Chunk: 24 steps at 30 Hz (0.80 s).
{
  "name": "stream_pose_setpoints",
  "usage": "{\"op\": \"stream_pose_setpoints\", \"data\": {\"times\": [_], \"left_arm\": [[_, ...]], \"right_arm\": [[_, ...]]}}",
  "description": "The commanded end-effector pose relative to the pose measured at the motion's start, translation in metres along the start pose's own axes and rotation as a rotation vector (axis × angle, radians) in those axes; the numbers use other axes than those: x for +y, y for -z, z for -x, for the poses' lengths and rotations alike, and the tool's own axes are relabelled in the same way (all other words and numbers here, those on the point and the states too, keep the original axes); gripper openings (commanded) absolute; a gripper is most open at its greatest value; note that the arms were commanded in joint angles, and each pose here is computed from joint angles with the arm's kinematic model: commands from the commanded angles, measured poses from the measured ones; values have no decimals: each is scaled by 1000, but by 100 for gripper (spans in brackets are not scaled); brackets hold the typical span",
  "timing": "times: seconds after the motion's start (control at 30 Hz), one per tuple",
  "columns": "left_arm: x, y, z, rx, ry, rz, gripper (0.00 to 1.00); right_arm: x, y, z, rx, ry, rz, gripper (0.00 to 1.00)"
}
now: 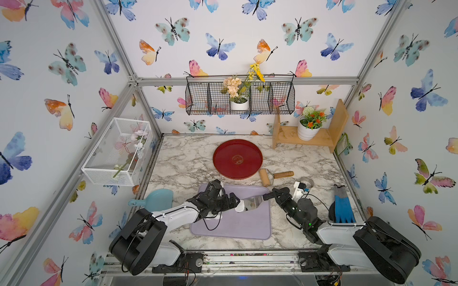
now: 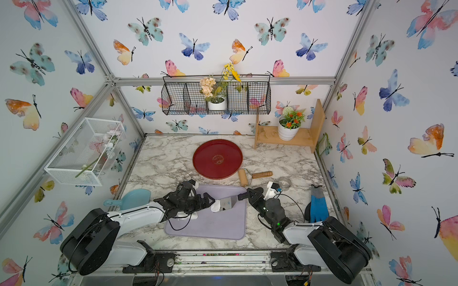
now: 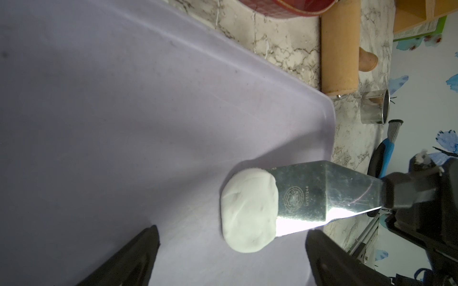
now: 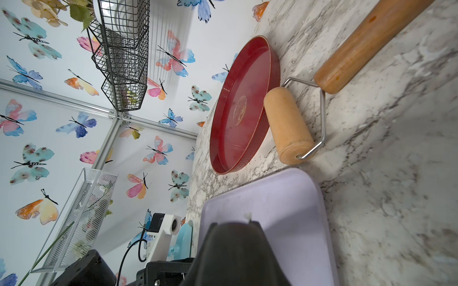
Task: Roll out the dumpling wrappers from the dough
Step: Scoop the dumpling wrapper from the work surface.
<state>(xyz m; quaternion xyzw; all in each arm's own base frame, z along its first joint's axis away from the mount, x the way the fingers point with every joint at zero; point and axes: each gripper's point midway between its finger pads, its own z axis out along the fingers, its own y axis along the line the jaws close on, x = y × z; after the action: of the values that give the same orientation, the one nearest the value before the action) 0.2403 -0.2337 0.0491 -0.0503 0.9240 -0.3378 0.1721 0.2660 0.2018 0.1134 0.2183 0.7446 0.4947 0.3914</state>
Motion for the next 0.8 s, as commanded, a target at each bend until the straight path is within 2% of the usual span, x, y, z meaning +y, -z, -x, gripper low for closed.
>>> {"op": "stream_pose_setpoints", "data": {"times": [0.0,0.33,0.6,0.77], "left_arm": [[16,-2,-14,52,26,50,99],[0,16,3,-17,27,20,99],[-31,64,52,-191,13,-40,98],[-41,83,80,-242,-18,-41,99]], "right_arm": [[33,0,3,1,-32,121,3],[40,3,10,-28,-41,140,2],[74,-9,34,-110,59,161,2],[104,-29,55,-173,120,176,2]]}}
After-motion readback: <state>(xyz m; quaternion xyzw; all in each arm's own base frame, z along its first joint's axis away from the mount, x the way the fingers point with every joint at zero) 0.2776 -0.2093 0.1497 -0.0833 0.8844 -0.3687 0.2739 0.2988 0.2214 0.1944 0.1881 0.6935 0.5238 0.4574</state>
